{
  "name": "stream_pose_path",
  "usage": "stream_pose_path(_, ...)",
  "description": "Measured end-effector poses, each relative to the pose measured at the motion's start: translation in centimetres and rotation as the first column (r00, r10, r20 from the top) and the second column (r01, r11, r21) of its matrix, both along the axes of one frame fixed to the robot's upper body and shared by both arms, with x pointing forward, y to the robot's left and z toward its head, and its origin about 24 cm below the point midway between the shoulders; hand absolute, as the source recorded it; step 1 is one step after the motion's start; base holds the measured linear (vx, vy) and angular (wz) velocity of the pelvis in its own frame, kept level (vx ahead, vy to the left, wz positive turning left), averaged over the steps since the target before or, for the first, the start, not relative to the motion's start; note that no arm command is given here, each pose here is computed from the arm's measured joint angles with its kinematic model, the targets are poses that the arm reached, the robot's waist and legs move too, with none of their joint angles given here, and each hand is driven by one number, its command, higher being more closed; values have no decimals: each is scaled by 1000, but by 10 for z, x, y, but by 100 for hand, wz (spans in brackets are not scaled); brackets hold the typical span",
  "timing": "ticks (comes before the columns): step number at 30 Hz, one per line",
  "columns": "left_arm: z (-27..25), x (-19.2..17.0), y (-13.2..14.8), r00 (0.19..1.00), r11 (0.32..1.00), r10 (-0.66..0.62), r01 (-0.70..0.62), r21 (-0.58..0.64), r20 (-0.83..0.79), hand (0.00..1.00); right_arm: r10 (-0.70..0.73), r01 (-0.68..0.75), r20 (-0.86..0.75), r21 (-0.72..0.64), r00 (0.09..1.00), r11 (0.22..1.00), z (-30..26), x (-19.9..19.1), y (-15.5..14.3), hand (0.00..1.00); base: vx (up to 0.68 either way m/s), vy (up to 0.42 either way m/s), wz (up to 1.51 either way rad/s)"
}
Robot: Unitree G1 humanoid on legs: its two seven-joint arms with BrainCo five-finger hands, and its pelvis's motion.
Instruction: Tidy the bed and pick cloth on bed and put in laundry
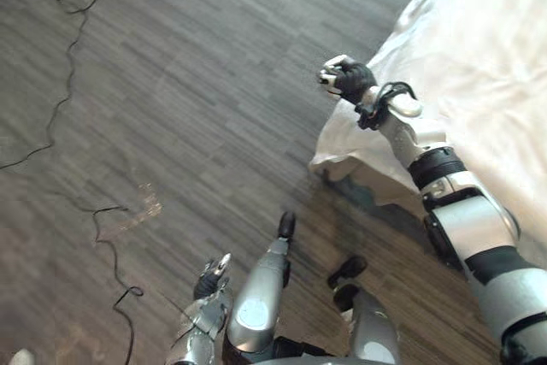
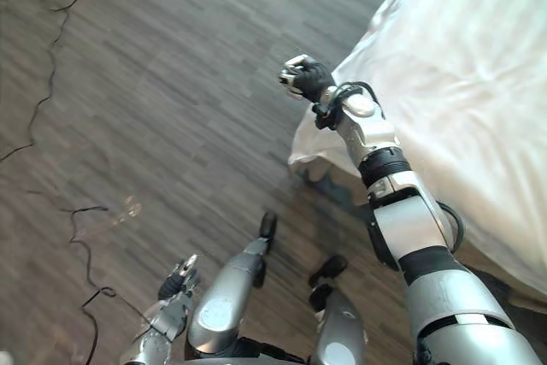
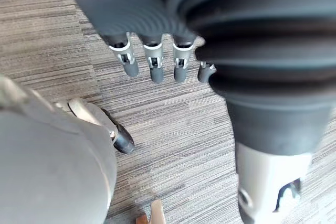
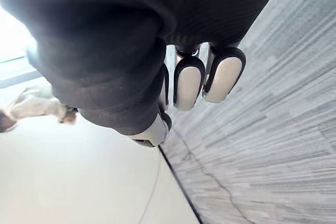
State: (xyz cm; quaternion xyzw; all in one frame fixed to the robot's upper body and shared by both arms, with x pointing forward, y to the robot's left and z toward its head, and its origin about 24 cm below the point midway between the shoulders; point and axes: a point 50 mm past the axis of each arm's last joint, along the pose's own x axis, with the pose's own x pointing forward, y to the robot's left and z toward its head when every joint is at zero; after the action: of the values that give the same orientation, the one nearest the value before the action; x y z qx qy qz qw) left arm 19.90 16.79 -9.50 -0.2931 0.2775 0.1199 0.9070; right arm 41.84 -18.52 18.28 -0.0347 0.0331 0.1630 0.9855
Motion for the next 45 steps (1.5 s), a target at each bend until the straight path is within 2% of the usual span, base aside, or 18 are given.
stream_pose_path(2, 3, 2, 5, 999, 999, -15, 14, 31, 36, 0, -101, 106, -110, 39, 989, 994, -32, -7, -24, 100, -24, -42, 10)
stream_pose_path(5, 6, 4, 5, 997, 999, -20, 17, 38, 69, 0, -170, 194, -233, 81, 957, 978, -82, -30, -57, 100, 32, -44, 2)
stream_pose_path(10, 9, 6, 10, 996, 998, 19, -24, 53, 84, 0, -184, 270, -410, 164, 893, 949, -163, -80, -76, 100, 62, -55, -12)
stream_pose_path(14, 18, 4, 35, 983, 980, 153, -164, 111, 104, 0, -74, 233, -443, 316, 893, 920, -216, -125, -52, 100, 5, -63, -51)
stream_pose_path(18, 24, -3, 61, 978, 946, 190, -207, 250, 91, 0, 72, 120, -393, 444, 917, 888, -237, -162, -15, 100, 28, -90, -46)
stream_pose_path(19, 20, -9, 65, 977, 937, 206, -212, 279, 51, 0, 178, 16, -341, 496, 923, 868, -237, -178, 7, 100, 74, -102, -21)
stream_pose_path(22, 12, -22, 66, 980, 928, 201, -187, 321, -9, 0, 332, -147, -242, 564, 912, 813, -227, -194, 40, 100, 81, -60, -23)
stream_pose_path(23, 2, -36, 67, 978, 922, 189, -147, 358, -85, 0, 431, -244, -176, 613, 885, 752, -218, -204, 63, 100, 93, -39, -22)
stream_pose_path(25, -11, -55, 68, 967, 917, 186, -107, 384, -175, 0, 537, -351, -96, 659, 838, 666, -206, -210, 90, 100, 100, -23, -23)
stream_pose_path(26, -17, -64, 67, 959, 917, 180, -82, 391, -221, 0, 574, -387, -52, 690, 817, 612, -198, -208, 102, 100, 75, -2, -18)
stream_pose_path(27, -20, -66, 67, 955, 917, 176, -70, 394, -240, 0, 583, -399, -30, 700, 812, 592, -194, -205, 106, 100, 40, 11, -12)
stream_pose_path(31, -21, -67, 68, 953, 904, 153, -29, 426, -260, 0, 579, -504, 174, 720, 796, 477, -138, -157, 129, 100, -50, 39, -10)
stream_pose_path(34, -22, -68, 67, 952, 905, 152, -27, 424, -265, 0, 555, -556, 260, 685, 790, 471, -92, -124, 145, 100, -85, 17, 0)
stream_pose_path(36, -20, -62, 67, 957, 906, 148, -29, 423, -251, 0, 508, -559, 297, 656, 809, 507, -62, -100, 146, 100, -72, -4, 18)
stream_pose_path(38, -10, -35, 64, 975, 907, 128, -41, 419, -181, 0, 406, -544, 364, 606, 838, 581, -12, -64, 130, 100, -94, -6, 30)
stream_pose_path(41, 2, -10, 60, 989, 916, 101, -50, 399, -106, 0, 319, -525, 435, 525, 842, 670, 52, -37, 113, 100, -156, 1, 16)
stream_pose_path(43, 6, 1, 50, 996, 923, 38, -4, 385, -81, 0, 247, -458, 431, 502, 868, 734, 71, -24, 90, 100, -77, 15, 7)
stream_pose_path(45, 8, 10, 31, 996, 922, -69, 86, 377, -58, 0, 136, -331, 393, 487, 910, 808, 74, -15, 50, 100, -36, 34, 18)
